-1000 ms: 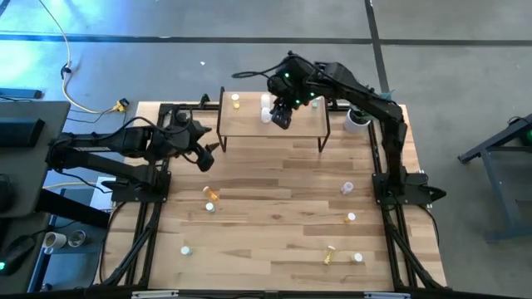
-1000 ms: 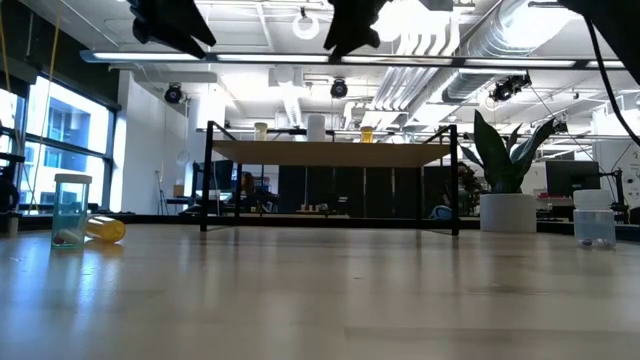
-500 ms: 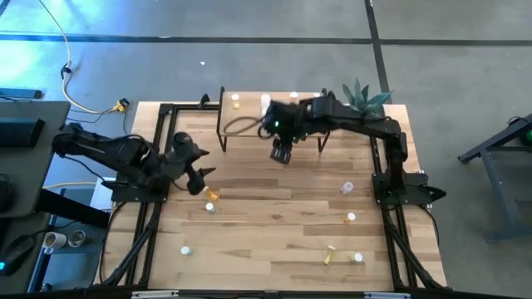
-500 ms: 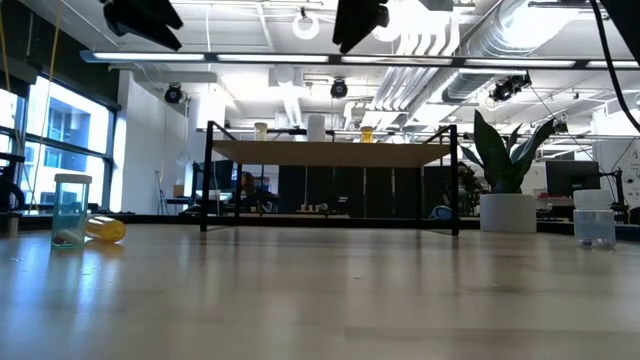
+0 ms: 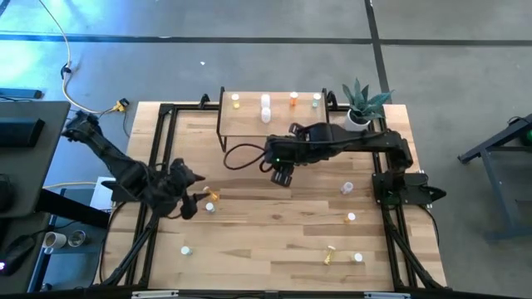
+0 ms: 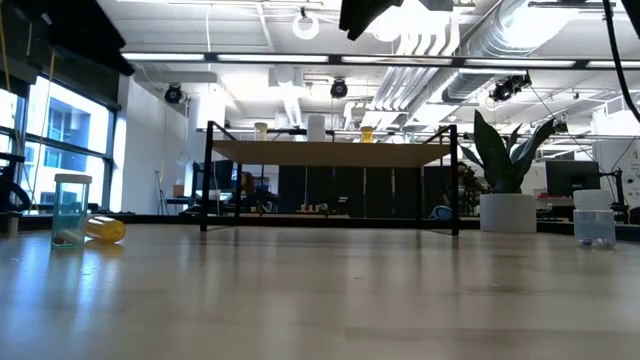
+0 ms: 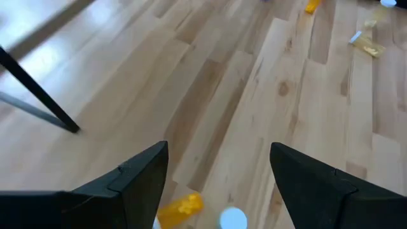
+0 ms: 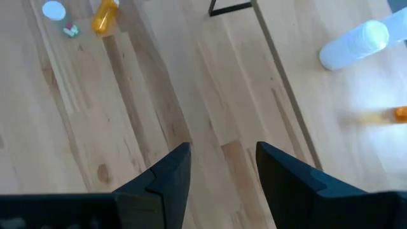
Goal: Pick and place medicine bottles onto shelf by color
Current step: Put the top blue medicine bottle on the shelf aligned with the other blue medicine bottle
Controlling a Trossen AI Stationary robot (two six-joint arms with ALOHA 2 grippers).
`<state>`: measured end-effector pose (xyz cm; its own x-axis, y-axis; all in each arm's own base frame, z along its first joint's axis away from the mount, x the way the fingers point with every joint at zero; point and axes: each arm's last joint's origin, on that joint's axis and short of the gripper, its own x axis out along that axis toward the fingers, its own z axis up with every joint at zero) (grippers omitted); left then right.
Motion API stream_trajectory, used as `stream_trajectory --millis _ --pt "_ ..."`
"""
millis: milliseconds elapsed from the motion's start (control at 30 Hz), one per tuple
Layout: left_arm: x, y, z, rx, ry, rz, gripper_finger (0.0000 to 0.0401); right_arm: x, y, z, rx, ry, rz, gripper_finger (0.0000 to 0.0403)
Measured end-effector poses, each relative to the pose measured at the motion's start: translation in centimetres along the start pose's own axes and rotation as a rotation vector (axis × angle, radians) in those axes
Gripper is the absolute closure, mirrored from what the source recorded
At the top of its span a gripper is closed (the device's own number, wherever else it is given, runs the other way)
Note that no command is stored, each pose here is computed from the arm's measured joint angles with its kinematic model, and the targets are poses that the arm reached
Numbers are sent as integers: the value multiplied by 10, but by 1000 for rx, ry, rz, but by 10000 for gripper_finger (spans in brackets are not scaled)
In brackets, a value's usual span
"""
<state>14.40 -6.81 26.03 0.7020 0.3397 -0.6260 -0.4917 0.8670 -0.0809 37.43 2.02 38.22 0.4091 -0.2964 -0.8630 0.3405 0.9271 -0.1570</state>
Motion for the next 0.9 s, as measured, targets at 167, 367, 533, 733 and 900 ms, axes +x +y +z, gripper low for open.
stream_trajectory --millis 167,367,533,733,900 --pt "2 -8 -24 -31 -40 -44 135 -5 -2 -1 25 -9 2 235" --pt "6 -11 -46 -36 -52 -54 135 -2 -13 2 26 -11 -16 235" --pt "10 -16 -56 -42 -40 -33 135 -1 -24 8 5 -38 -24 235" --pt "20 -27 -70 -51 -10 11 135 -10 -47 15 6 -118 -24 235" --pt "26 -37 -85 -56 15 22 135 -16 -64 15 17 -128 -35 235"
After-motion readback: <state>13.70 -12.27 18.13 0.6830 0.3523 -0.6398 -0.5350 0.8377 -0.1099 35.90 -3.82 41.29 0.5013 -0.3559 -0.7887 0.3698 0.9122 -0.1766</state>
